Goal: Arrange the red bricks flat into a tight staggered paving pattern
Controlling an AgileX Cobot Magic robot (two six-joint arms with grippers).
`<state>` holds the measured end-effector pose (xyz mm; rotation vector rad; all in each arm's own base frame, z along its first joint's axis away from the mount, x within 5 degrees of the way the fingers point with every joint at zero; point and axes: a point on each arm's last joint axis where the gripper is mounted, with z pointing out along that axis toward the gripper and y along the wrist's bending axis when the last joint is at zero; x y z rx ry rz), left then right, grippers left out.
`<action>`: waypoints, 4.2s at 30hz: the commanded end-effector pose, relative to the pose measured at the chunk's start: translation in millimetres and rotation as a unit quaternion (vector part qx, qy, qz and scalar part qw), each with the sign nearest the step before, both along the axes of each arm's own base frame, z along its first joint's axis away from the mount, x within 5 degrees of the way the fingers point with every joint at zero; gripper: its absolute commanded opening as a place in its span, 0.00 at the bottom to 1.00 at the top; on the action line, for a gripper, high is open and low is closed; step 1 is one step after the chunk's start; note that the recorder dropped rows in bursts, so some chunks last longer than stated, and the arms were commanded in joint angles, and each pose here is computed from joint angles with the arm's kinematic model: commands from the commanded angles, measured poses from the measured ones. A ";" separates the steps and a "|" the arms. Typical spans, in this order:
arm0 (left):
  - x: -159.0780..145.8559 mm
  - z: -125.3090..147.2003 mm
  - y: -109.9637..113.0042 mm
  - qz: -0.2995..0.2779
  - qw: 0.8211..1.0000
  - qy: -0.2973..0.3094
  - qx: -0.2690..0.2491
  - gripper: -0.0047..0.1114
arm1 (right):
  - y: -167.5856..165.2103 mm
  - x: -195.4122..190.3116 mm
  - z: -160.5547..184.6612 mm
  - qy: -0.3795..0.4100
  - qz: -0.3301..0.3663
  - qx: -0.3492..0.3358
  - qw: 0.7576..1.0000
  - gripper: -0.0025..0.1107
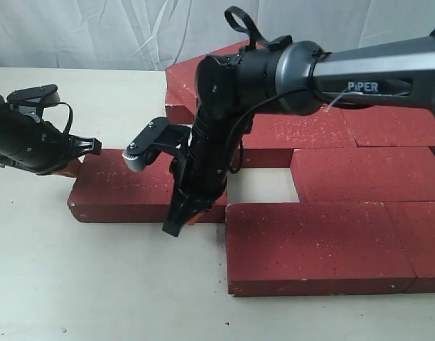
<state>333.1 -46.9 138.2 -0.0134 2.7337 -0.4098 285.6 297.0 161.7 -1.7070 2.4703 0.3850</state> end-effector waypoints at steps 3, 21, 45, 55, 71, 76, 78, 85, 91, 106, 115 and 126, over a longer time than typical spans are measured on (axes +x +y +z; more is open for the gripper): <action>-1.5 -2.6 -0.9 -0.002 1.000 0.008 -0.003 0.04 | -1.4 5.7 -17.5 -0.019 0.003 -0.030 0.999 0.01; -1.3 -2.5 -0.9 -0.005 1.000 0.006 -0.001 0.04 | -0.1 -5.8 0.4 0.008 -0.013 -0.025 1.000 0.01; -5.8 -1.4 -33.0 -0.028 0.999 0.005 -0.020 0.04 | -134.6 34.9 87.9 -0.087 -0.223 -0.011 0.971 0.01; -4.3 -0.7 -38.9 -0.011 0.999 -0.002 -0.033 0.04 | -192.5 13.4 78.6 -0.111 -0.291 -0.009 0.950 0.01; -8.0 -17.7 -70.7 -0.024 0.999 0.000 -0.031 0.04 | -226.9 10.0 78.6 -0.113 -0.368 0.023 0.923 0.01; -9.3 -28.2 -78.6 -0.023 0.999 0.008 -0.028 0.04 | -226.9 10.7 79.7 -0.119 -0.368 0.026 0.922 0.01; -9.5 -27.5 -83.5 -0.025 0.999 0.001 -0.028 0.04 | -226.8 11.2 79.9 -0.122 -0.369 0.027 0.921 0.01; -12.1 -25.6 -98.1 -0.028 0.999 -0.009 -0.033 0.04 | -225.7 11.2 80.1 -0.119 -0.372 0.034 0.920 0.01; -14.0 -24.2 -107.8 -0.030 0.999 -0.017 -0.037 0.04 | -225.4 11.3 80.3 -0.118 -0.373 0.036 0.919 0.01; -18.7 -23.7 -119.5 -0.051 0.998 -0.026 -0.033 0.04 | -224.6 11.2 80.4 -0.115 -0.377 0.041 0.918 0.01; -15.6 -24.3 -108.7 -0.066 0.997 -0.025 -0.017 0.25 | -224.8 11.7 80.6 -0.118 -0.376 0.041 0.918 0.01; -0.7 -19.8 -32.5 -0.052 0.998 0.006 0.021 0.11 | -224.6 12.8 80.5 -0.121 -0.378 0.044 0.917 0.01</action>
